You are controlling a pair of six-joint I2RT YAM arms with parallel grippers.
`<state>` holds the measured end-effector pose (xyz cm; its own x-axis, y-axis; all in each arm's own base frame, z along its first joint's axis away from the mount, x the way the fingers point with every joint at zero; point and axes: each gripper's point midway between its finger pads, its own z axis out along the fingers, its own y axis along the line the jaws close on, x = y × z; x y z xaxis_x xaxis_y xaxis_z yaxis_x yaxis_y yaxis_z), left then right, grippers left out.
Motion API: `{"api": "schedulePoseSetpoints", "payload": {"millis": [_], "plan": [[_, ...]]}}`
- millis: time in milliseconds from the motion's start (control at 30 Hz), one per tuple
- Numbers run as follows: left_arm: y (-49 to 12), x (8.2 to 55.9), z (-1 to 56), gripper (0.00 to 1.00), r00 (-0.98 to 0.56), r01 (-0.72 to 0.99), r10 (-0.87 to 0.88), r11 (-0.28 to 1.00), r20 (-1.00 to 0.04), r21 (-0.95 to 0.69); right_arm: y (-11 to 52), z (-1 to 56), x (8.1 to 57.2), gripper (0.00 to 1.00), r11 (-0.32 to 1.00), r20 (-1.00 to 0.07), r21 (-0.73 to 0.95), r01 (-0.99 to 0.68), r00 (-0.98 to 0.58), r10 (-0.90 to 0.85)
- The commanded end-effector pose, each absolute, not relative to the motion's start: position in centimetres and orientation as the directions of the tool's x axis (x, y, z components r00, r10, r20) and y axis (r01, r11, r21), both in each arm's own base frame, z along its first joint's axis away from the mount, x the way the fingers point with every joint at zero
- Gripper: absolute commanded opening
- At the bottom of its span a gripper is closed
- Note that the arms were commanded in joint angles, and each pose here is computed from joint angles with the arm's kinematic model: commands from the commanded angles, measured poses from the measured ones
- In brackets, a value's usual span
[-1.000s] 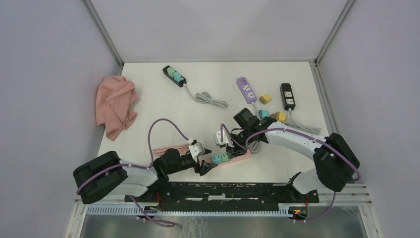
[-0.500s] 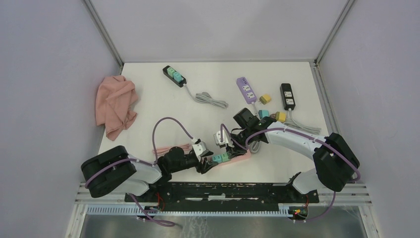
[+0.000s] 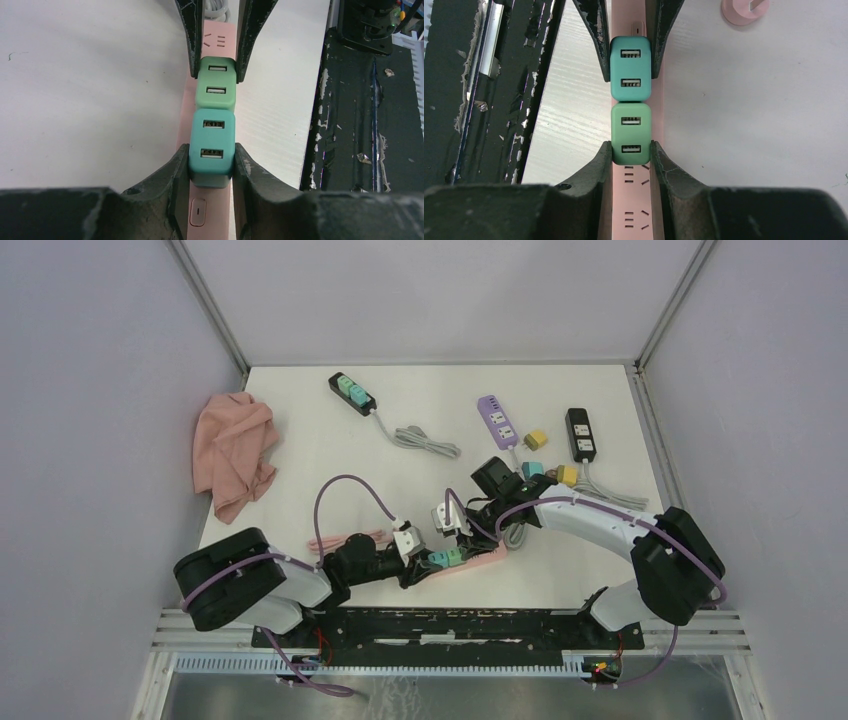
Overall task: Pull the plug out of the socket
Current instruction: Remove the plug from the socket.
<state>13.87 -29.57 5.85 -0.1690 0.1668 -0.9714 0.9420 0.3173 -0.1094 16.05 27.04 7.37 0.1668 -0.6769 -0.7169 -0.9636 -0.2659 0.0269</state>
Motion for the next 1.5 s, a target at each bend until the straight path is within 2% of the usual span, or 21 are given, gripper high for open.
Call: {"api": "schedulePoseSetpoints", "payload": {"millis": [0, 167, 333, 600, 733, 933, 1033, 1300, 1367, 1467], "plan": [[-30.7, 14.0, 7.8, 0.03, -0.140, 0.952, 0.105, 0.288, -0.985, -0.104, 27.4, 7.4, 15.9, 0.16, -0.268, -0.719, 0.058, -0.962, 0.146, -0.679], [-30.7, 14.2, 7.7, 0.03, -0.129, 0.952, 0.116, 0.291, -0.985, -0.091, 27.6, 6.9, 15.4, 0.37, -0.277, -0.714, 0.071, -0.958, 0.145, -0.685], [-30.8, 14.2, 7.5, 0.03, -0.130, 0.953, 0.122, 0.288, -0.984, -0.091, 27.8, 6.4, 15.4, 0.50, -0.271, -0.700, 0.066, -0.960, 0.149, -0.699], [-30.9, 14.2, 7.6, 0.03, -0.131, 0.955, 0.119, 0.282, -0.984, -0.092, 28.3, 5.8, 15.3, 0.53, -0.267, -0.676, 0.059, -0.962, 0.159, -0.720], [-30.9, 14.2, 7.5, 0.03, -0.131, 0.954, 0.120, 0.284, -0.984, -0.092, 28.6, 5.7, 15.1, 0.47, -0.265, -0.673, 0.060, -0.962, 0.157, -0.723], [-30.6, 14.3, 7.4, 0.03, -0.130, 0.950, 0.123, 0.298, -0.984, -0.088, 28.7, 6.4, 15.2, 0.09, -0.274, -0.667, 0.055, -0.960, 0.169, -0.726], [-30.2, 14.4, 7.2, 0.03, -0.126, 0.945, 0.129, 0.316, -0.984, -0.080, 28.3, 7.1, 15.5, 0.00, -0.269, -0.679, 0.055, -0.962, 0.161, -0.716], [-29.7, 14.5, 7.4, 0.03, -0.106, 0.944, 0.138, 0.325, -0.985, -0.056, 28.4, 8.8, 13.2, 0.00, -0.353, -0.756, 0.106, -0.929, 0.155, -0.636], [-30.0, 14.4, 7.3, 0.03, -0.109, 0.947, 0.140, 0.317, -0.984, -0.060, 29.6, 9.3, 13.4, 0.00, -0.314, -0.751, 0.094, -0.945, 0.140, -0.645], [-30.4, 14.6, 7.2, 0.03, -0.120, 0.948, 0.141, 0.311, -0.983, -0.071, 30.8, 9.5, 15.9, 0.00, -0.171, -0.739, 0.088, -0.981, 0.050, -0.671]]}}
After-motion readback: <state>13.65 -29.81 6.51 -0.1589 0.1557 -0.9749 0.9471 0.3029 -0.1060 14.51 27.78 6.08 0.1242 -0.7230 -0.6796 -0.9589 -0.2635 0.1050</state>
